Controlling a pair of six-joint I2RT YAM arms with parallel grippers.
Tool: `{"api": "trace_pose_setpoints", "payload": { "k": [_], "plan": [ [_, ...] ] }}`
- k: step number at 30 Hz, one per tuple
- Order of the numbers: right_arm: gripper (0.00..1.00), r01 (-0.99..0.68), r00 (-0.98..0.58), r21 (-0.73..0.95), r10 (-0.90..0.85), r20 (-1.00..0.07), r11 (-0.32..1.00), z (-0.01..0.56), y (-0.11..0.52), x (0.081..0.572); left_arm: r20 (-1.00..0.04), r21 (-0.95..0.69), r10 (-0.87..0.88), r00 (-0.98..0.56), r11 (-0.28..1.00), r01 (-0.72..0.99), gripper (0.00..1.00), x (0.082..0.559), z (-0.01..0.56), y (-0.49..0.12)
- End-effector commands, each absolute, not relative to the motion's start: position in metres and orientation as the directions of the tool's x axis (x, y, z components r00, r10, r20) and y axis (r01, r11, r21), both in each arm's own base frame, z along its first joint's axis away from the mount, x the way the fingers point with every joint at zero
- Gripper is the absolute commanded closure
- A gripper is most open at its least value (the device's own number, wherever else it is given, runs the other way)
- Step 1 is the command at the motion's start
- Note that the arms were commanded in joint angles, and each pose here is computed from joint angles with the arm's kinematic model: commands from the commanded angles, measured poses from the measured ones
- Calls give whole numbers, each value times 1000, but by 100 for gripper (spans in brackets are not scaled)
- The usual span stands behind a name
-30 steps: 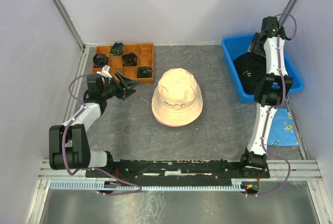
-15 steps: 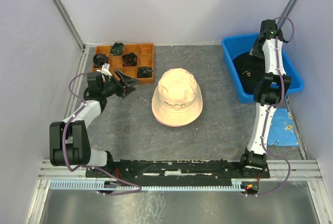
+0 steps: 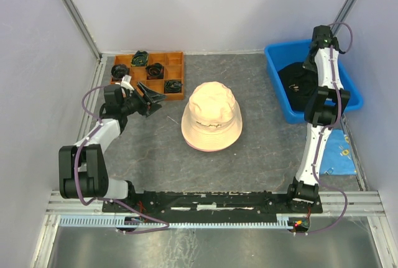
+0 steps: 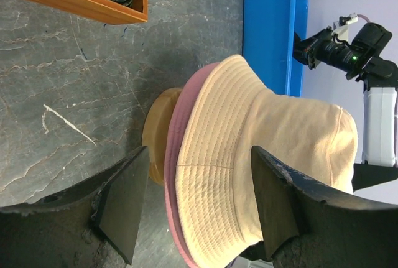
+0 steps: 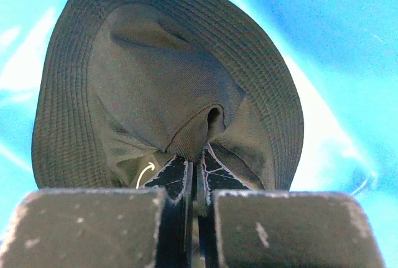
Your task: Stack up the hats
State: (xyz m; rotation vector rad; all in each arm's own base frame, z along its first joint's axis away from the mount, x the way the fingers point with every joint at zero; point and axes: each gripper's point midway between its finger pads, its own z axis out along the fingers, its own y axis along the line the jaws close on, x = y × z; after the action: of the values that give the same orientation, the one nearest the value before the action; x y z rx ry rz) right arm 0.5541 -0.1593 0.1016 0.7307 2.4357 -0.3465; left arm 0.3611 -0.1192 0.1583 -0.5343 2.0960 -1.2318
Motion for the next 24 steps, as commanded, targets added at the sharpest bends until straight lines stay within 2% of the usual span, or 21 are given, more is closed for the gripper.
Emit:
{"api": "trace_pose_setpoints", "payload": {
  "k": [1, 7, 16, 21, 24],
  "plan": [
    [100, 568, -584, -5, 399, -707, 823, 191, -157, 551, -423, -861, -592, -686, 497, 102, 28, 370, 196, -120],
    [100, 557, -500, 53, 385, -776, 829, 262, -150, 530, -436, -877, -605, -666, 453, 163, 27, 372, 232, -124],
    [100, 490, -390, 189, 408, -826, 851, 345, -122, 491, -461, -885, -604, -650, 366, 287, 27, 362, 297, -141],
    [100, 390, -362, 305, 449, -817, 869, 386, -89, 464, -468, -884, -560, -684, 306, 354, 25, 352, 319, -176],
    [100, 249, -384, 385, 456, -803, 888, 410, -55, 450, -456, -889, -536, -710, 246, 385, 24, 349, 333, -196]
  ]
}}
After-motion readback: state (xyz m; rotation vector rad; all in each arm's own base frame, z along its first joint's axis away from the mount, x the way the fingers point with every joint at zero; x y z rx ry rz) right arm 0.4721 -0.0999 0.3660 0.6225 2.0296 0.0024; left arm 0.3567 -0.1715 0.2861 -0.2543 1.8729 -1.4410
